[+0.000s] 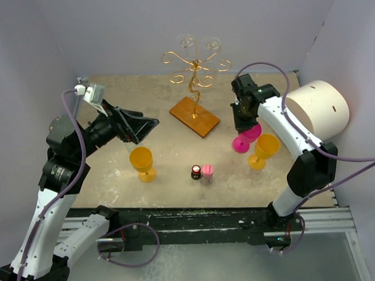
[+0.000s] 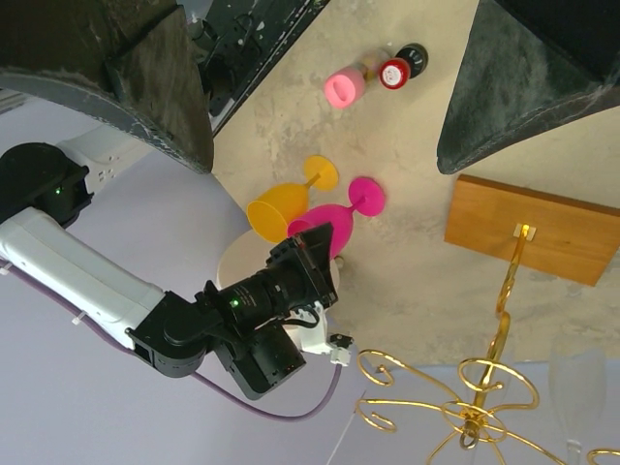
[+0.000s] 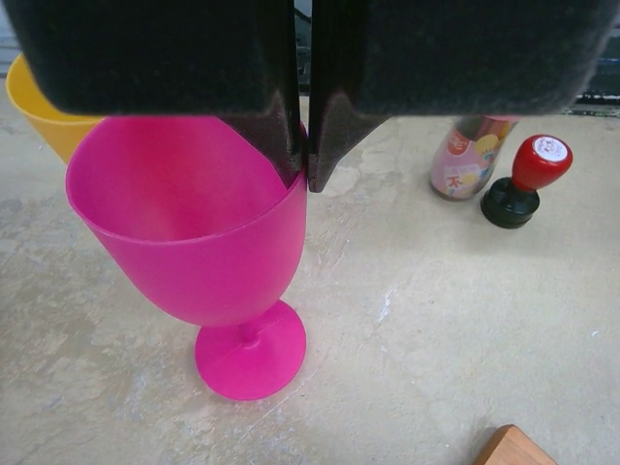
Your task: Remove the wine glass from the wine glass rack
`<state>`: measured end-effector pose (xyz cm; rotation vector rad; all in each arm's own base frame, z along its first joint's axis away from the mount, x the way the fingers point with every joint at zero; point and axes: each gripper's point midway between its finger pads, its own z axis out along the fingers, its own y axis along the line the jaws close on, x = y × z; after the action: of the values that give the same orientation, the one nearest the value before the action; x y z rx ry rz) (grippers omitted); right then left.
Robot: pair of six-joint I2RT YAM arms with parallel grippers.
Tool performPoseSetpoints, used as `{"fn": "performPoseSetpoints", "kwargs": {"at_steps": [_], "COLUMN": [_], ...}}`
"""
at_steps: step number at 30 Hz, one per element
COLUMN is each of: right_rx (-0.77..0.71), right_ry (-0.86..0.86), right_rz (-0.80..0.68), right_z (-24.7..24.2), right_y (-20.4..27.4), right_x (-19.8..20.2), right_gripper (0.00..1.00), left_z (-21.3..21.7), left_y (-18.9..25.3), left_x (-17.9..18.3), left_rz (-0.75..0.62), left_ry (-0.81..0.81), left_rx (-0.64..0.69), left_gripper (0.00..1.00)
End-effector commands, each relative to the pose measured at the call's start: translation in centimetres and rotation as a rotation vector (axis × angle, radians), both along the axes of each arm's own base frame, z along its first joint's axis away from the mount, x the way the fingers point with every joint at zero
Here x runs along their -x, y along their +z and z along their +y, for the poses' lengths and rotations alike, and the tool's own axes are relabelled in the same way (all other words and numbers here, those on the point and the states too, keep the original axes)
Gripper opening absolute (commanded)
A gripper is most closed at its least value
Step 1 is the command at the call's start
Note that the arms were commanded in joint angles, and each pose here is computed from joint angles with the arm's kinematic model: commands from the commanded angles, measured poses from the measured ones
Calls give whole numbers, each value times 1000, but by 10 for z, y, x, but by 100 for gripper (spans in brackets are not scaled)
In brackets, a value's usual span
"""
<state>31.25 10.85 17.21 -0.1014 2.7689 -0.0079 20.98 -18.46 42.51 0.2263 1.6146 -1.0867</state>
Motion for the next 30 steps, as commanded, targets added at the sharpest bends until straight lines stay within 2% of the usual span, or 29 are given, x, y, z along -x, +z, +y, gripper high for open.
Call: {"fn": "performPoseSetpoints", "kwargs": {"at_steps": [1, 3, 6, 12, 15, 19, 22, 26, 30], "right_rx": [25, 25, 19, -2, -42, -106, -151, -217, -336], "right_ry": [10, 13, 16, 23, 16, 10, 0, -44, -107], "right_rz": [-15, -9, -17, -35, -118, -266, -352, -438, -565], "right_z": [-4, -3, -1, 3, 5, 7, 6, 1, -8], "right_y": [9, 6, 5, 15, 46, 94, 114, 131, 159], "right_x": [-4, -4, -7, -11, -14, -16, -14, -8, -13], "right_gripper": [2, 3, 13, 25, 34, 51, 60, 65, 75], "left_z": [7, 8, 9, 10, 12, 12, 12, 14, 18], "left_y": [22, 22, 22, 23, 25, 24, 22, 15, 7], "left_x": [4, 5, 6, 10, 11, 12, 12, 14, 18], "left_rz": [-79, -80, -81, -80, -84, -85, -84, -80, -66], "left_ry": [28, 29, 35, 36, 41, 40, 37, 37, 41], "left_rx": [-4, -5, -7, -5, -8, -18, -30, -65, -116], "left_gripper": [99, 99, 99, 99, 99, 99, 99, 99, 99]}}
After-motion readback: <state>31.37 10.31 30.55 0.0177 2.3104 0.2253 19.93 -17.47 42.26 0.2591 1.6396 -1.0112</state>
